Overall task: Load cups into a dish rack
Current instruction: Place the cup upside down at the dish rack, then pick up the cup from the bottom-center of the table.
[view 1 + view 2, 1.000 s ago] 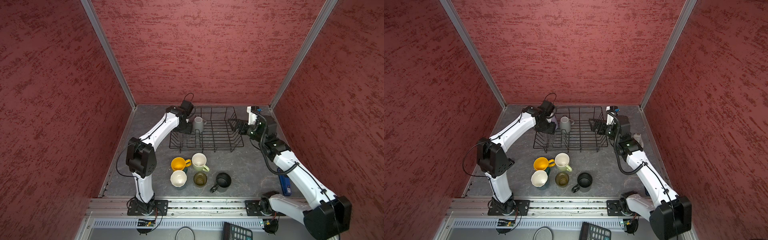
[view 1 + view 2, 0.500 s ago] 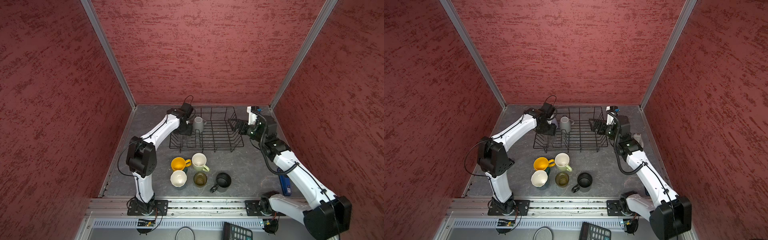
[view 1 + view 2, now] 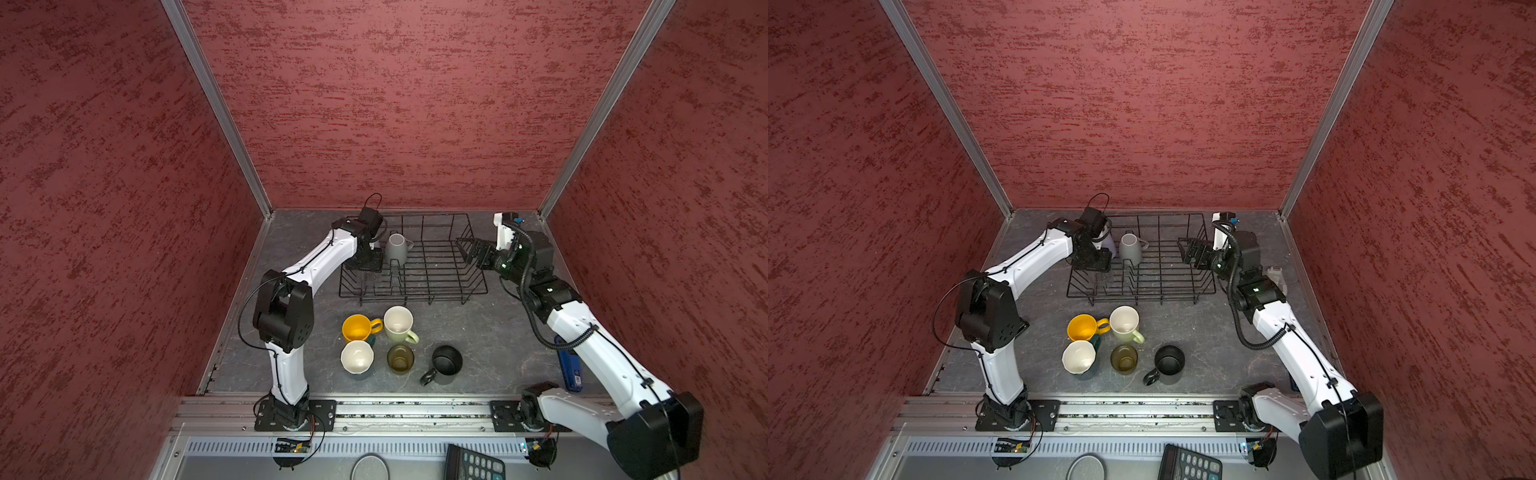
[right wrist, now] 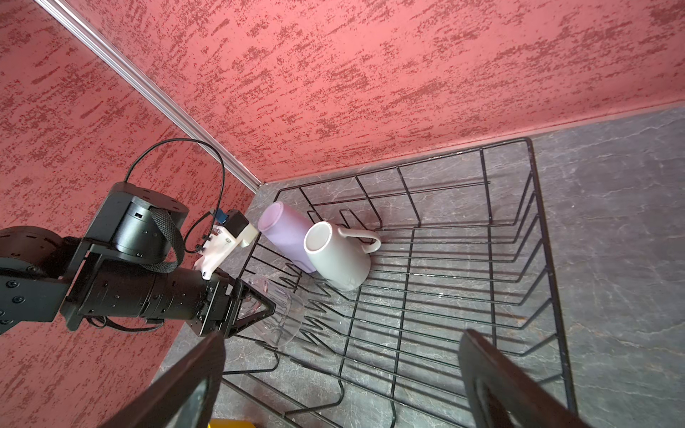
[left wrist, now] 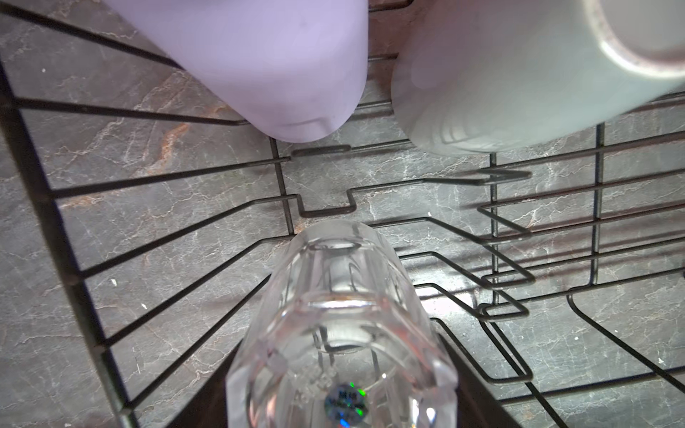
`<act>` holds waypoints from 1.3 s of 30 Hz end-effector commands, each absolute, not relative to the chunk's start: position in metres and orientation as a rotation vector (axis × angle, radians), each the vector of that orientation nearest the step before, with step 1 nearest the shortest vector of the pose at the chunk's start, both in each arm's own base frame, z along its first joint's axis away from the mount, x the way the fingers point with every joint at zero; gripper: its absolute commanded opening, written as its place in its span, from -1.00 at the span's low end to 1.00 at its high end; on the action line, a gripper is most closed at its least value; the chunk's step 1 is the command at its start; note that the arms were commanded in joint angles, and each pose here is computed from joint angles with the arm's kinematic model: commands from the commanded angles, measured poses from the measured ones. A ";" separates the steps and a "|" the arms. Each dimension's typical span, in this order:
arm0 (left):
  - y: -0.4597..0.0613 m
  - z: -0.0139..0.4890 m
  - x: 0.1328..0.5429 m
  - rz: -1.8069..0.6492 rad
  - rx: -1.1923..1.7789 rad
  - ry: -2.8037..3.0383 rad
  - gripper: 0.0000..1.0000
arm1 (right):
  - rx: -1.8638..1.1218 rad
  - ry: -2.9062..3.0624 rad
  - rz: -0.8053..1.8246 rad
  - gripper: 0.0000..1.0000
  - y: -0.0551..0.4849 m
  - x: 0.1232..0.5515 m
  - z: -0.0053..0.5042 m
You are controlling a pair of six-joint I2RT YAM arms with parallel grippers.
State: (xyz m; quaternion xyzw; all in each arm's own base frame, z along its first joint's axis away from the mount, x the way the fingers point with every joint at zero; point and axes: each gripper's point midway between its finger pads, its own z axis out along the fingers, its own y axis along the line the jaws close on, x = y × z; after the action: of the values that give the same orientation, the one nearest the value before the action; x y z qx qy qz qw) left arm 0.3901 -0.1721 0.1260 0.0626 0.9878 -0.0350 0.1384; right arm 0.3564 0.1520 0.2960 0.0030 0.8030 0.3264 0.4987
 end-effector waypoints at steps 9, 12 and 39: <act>-0.171 0.115 0.383 -0.094 0.178 2.899 0.76 | 0.020 1.936 0.765 0.97 0.145 0.354 0.299; -0.169 0.122 0.384 -0.080 0.180 2.881 0.97 | 0.020 1.934 0.764 0.97 0.145 0.355 0.299; -0.134 0.405 0.348 -0.493 0.095 1.796 0.99 | -0.196 2.398 0.584 0.55 0.148 0.292 0.224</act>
State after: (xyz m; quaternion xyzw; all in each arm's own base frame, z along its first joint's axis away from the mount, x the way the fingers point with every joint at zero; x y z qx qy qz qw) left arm 0.3457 -0.1316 0.3703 0.0573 0.8199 -0.1703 0.5436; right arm 0.3170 0.1480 0.2236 -0.0399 0.9041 0.2451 0.3477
